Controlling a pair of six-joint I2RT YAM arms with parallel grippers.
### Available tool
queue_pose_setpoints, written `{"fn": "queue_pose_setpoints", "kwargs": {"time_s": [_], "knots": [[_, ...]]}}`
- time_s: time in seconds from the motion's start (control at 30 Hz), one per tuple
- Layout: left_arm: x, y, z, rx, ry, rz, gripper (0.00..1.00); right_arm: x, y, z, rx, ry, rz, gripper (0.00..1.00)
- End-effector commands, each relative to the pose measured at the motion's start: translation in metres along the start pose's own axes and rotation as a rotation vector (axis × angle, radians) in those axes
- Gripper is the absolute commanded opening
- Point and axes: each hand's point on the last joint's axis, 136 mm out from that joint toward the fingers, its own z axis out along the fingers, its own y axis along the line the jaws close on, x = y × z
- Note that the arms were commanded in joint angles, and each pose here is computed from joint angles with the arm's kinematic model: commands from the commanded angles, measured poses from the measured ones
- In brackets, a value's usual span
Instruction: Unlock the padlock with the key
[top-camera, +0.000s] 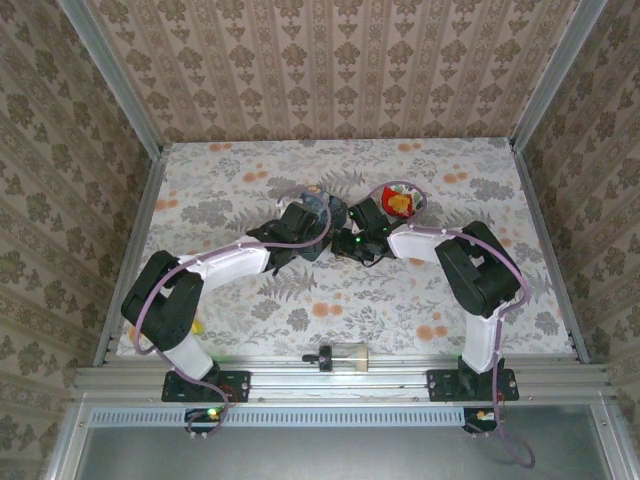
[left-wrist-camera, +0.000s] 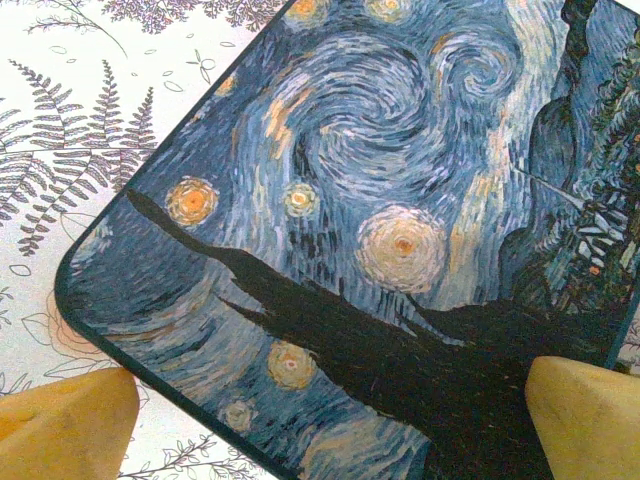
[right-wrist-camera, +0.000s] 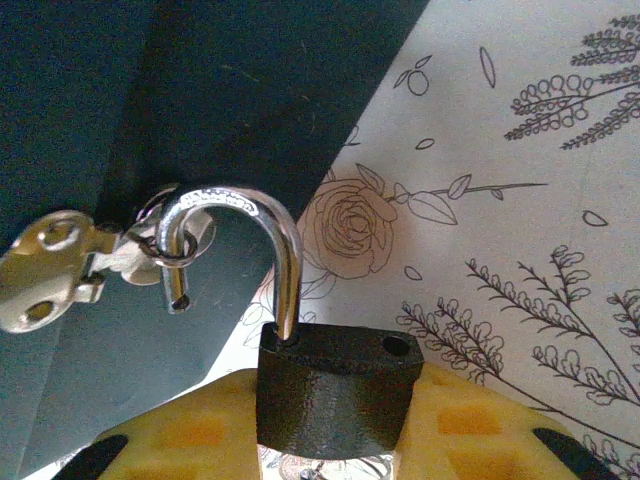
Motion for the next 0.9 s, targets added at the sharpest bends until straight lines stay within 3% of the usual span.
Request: {"fn": "queue_pose_setpoints", "kwargs": {"time_s": [0.0, 0.33, 0.87], "knots": [[0.03, 0.01, 0.001, -0.015, 0.098, 0.032, 0.99, -0.027, 0.011, -0.001, -0.036, -0.072, 0.019, 0.07], [0.032, 0.009, 0.002, 0.009, 0.102, 0.006, 0.92, -0.037, 0.012, -0.001, -0.058, -0.103, 0.064, 0.07], [0.031, 0.014, -0.001, 0.012, 0.102, -0.008, 0.91, -0.053, 0.012, -0.007, -0.055, -0.145, 0.079, 0.07]]}}
